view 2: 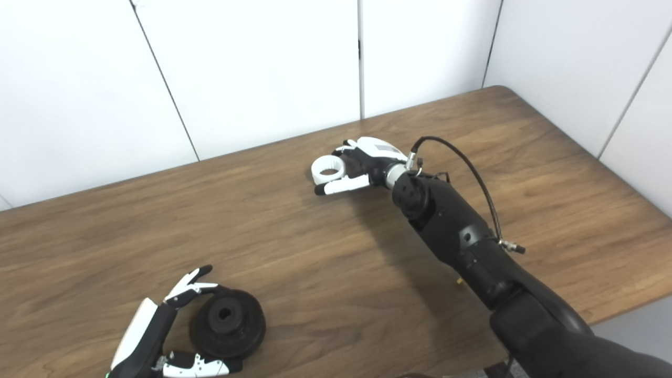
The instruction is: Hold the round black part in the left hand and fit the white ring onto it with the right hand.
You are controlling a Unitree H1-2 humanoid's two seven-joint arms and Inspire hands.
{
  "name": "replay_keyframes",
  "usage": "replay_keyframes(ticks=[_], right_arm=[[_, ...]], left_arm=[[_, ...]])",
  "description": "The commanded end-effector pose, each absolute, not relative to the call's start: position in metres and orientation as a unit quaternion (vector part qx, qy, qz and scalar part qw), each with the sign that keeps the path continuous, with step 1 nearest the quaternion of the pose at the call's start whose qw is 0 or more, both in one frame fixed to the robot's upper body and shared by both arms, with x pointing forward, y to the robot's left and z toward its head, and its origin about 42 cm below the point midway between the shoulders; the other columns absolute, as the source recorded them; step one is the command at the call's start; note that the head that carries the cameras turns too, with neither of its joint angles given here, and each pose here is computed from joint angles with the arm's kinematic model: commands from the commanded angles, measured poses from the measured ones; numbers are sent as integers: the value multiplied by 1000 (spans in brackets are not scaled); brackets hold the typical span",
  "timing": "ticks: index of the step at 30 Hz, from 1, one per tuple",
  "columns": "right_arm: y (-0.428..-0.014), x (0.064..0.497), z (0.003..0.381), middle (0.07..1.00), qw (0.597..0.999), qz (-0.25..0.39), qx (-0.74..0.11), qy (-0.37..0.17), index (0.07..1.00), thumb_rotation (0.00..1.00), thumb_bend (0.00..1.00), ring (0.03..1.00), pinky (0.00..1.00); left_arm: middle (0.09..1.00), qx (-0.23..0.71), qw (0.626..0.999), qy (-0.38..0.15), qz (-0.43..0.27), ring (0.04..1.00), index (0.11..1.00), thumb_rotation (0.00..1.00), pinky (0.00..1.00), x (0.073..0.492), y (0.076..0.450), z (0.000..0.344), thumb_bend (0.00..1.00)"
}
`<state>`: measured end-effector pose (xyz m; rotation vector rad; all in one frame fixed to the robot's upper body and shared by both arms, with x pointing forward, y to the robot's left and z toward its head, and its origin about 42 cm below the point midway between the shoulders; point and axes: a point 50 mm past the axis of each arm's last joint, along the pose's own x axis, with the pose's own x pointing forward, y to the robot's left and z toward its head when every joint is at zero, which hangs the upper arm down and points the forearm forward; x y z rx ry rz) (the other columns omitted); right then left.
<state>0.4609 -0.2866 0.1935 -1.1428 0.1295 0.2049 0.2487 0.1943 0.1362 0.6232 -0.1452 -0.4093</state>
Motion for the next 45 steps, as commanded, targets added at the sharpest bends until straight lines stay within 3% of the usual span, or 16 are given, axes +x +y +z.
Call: replay_keyframes(ticks=[1, 8, 15, 19, 23, 33, 45], right_arm=[[-287, 469, 218, 1000, 834, 86, -544, 36, 902, 775, 1000, 1000, 988], [-288, 471, 213, 1000, 828, 86, -552, 45, 903, 689, 1000, 1000, 999], [-286, 468, 205, 997, 832, 64, -551, 34, 863, 543, 1000, 1000, 982], [-281, 465, 196, 957, 838, 36, -544, 15, 810, 478, 930, 967, 941], [-276, 464, 189, 939, 845, 6, -534, -1, 772, 430, 875, 958, 963], [-267, 459, 174, 915, 855, -37, -518, -15, 725, 414, 819, 947, 984], [-254, 454, 159, 896, 868, -62, -493, -13, 712, 422, 832, 921, 967]], left_arm=[[946, 309, 926, -70, -204, 977, 590, 133, 872, 248, 196, 141, 877], [944, 308, 927, -71, -203, 975, 589, 141, 879, 248, 196, 141, 880], [946, 304, 928, -70, -204, 982, 591, 149, 880, 246, 196, 141, 877], [945, 306, 927, -71, -203, 981, 589, 145, 878, 245, 196, 140, 878], [945, 309, 927, -69, -202, 979, 590, 156, 876, 244, 195, 142, 874], [945, 305, 928, -69, -202, 981, 590, 171, 883, 244, 194, 141, 874], [945, 310, 927, -69, -199, 981, 590, 157, 874, 244, 194, 141, 874]])
